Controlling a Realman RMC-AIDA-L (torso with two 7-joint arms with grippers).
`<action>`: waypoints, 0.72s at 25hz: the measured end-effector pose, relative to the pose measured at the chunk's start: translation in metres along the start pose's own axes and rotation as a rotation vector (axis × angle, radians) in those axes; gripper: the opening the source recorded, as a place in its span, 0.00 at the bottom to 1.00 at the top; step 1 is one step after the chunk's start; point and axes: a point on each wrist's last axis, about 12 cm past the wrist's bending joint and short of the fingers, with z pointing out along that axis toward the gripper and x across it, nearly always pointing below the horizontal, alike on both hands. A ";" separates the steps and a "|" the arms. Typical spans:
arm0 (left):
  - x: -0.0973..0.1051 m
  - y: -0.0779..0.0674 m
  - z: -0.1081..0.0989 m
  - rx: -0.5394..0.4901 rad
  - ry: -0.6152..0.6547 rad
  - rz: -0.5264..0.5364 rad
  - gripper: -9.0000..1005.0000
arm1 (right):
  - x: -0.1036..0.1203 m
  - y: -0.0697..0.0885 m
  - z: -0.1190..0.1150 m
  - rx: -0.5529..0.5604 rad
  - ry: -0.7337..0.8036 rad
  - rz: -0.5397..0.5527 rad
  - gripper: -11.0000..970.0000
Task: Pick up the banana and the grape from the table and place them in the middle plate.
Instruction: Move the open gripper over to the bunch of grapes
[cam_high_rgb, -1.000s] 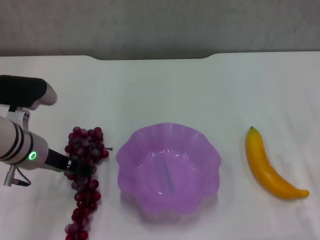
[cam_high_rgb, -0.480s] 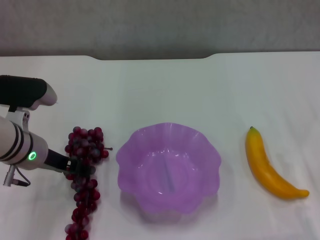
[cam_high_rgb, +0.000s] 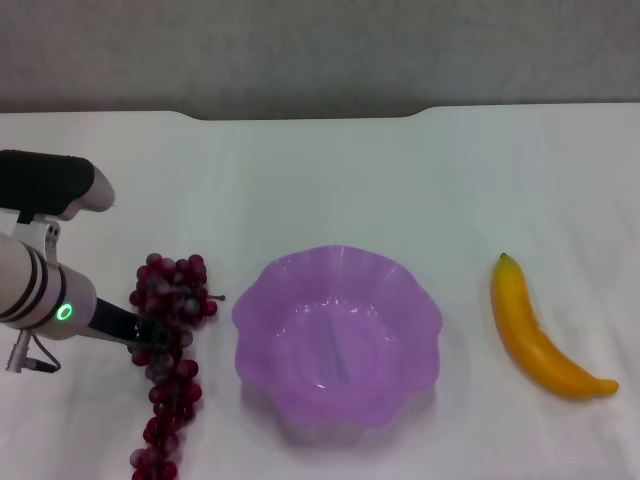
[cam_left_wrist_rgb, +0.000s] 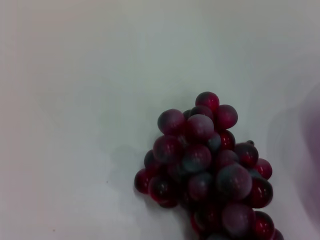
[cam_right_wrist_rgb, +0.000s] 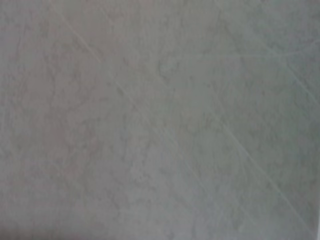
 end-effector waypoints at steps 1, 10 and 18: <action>0.000 0.000 0.000 0.000 0.001 0.002 0.53 | 0.000 0.000 0.000 0.000 0.000 0.000 0.91; 0.002 -0.005 0.003 -0.010 0.017 0.039 0.40 | 0.000 0.000 0.000 0.000 0.000 0.000 0.91; 0.003 -0.006 0.003 -0.018 0.016 0.053 0.33 | 0.000 0.000 0.000 0.001 0.001 0.000 0.91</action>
